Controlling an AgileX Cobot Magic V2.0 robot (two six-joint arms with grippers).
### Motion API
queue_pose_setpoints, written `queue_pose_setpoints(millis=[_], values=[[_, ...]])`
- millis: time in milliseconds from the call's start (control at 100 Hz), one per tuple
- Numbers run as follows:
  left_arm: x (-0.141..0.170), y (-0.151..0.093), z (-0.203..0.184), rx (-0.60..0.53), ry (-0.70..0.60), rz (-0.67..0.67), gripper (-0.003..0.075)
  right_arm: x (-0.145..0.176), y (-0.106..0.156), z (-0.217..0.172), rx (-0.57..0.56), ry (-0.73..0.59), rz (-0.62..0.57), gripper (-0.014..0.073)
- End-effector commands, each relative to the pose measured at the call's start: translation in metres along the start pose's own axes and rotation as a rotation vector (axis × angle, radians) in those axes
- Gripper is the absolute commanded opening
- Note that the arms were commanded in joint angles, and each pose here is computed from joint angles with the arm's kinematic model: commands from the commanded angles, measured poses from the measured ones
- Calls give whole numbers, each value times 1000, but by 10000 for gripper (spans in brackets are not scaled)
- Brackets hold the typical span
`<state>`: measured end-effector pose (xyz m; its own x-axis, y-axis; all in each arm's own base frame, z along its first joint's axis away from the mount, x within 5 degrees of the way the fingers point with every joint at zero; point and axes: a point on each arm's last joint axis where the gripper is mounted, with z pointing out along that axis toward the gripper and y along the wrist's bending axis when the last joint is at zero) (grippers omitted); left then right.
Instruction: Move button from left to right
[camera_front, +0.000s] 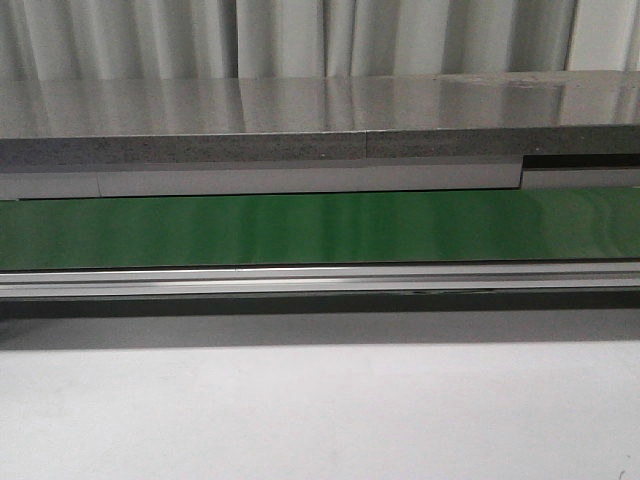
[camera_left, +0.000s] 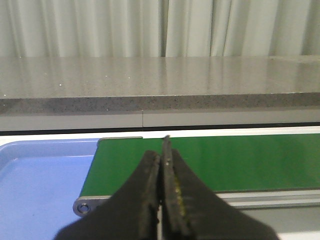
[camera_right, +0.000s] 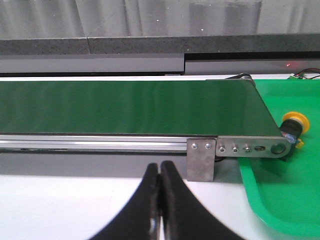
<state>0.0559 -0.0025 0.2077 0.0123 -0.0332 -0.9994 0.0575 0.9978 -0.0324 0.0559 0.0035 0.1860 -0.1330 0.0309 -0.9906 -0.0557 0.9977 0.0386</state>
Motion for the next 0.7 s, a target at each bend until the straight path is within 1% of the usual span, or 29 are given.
queue_pose_setpoints(millis=[0, 110, 170, 520, 690], values=[[0, -2, -2, 26, -79, -21, -20, -14, 0, -3, -4, -119, 0, -68], [7, -3, -1, 38, -98, -54, -20, -14, 0, -3, -4, -119, 0, -68], [8, -2, -1, 35, -86, -69, -20, -14, 0, -3, -4, -119, 0, -68], [9, -2, 0, 29, -74, -15, -20, -14, 0, -3, -4, -119, 0, -68], [9, -2, 0, 26, -74, -14, -20, -14, 0, -3, -4, -119, 0, -68]])
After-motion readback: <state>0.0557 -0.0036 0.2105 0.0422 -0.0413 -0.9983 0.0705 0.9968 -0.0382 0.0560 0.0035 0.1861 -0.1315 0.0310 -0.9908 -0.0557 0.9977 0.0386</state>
